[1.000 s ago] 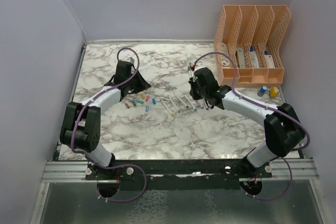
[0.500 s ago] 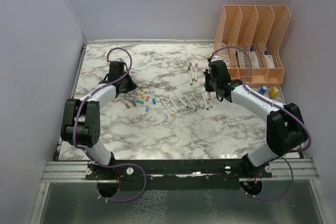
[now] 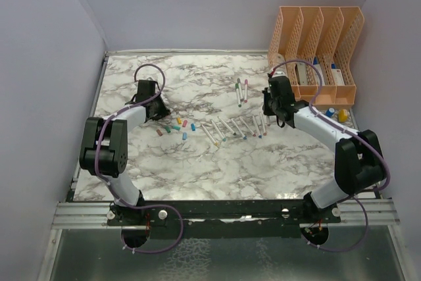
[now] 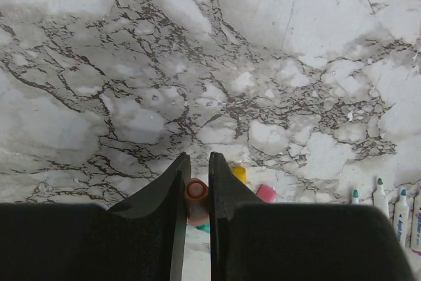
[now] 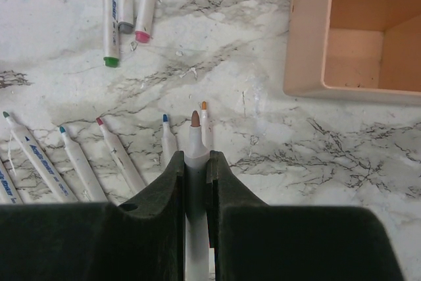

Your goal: Open the pen caps

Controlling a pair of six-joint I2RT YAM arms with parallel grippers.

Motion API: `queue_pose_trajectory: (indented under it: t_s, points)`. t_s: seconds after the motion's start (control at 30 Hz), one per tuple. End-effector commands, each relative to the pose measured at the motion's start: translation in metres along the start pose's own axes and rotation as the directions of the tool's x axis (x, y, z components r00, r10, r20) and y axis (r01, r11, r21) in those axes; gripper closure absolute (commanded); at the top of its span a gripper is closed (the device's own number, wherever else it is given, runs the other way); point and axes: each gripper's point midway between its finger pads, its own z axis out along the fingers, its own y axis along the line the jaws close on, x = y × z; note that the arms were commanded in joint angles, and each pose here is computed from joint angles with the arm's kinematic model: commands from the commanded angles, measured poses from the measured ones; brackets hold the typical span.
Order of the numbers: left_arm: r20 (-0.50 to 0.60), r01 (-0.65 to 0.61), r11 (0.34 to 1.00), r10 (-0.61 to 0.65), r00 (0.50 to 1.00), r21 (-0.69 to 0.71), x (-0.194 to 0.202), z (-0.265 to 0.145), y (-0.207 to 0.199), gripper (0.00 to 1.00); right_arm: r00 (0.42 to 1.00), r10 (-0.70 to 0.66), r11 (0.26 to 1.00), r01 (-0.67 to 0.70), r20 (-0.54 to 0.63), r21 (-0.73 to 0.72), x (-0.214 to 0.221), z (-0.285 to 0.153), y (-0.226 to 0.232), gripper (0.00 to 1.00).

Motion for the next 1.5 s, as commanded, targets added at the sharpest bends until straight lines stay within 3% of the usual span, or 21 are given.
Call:
queue_pose_trajectory:
  t_s: [0.0, 0.5, 1.0, 1.1, 1.23, 1.47]
  points:
    - [-0.032, 0.003, 1.0, -0.004, 0.999, -0.029, 0.011, 0.006, 0.012, 0.8, 0.999, 0.026, 1.0, -0.026, -0.029, -0.003, 0.014, 0.006, -0.002, 0.99]
    - [0.017, 0.045, 0.999, -0.045, 0.999, 0.018, -0.007, -0.015, 0.0, 0.56, 0.991, 0.054, 0.997, -0.049, -0.119, 0.052, 0.047, 0.038, -0.02, 0.99]
    - [0.132, -0.001, 0.977, -0.027, 0.991, 0.214, -0.032, -0.092, -0.047, 0.52, 0.981, 0.081, 0.995, -0.07, -0.175, 0.067, 0.059, 0.055, -0.023, 0.98]
    - [0.131, -0.001, 0.975, -0.029, 0.991, 0.224, -0.031, -0.096, -0.048, 0.51, 0.976, 0.09, 0.994, -0.077, -0.2, 0.073, 0.065, 0.058, -0.024, 0.89]
    - [0.131, 0.001, 0.972, -0.032, 0.991, 0.233, -0.03, -0.101, -0.049, 0.51, 0.971, 0.109, 0.992, -0.092, -0.214, 0.089, 0.071, 0.057, -0.027, 0.6]
    - [0.142, -0.006, 0.968, -0.03, 0.989, 0.25, -0.033, -0.108, -0.055, 0.51, 0.978, 0.111, 0.991, -0.096, -0.177, 0.091, 0.058, 0.048, -0.029, 0.54]
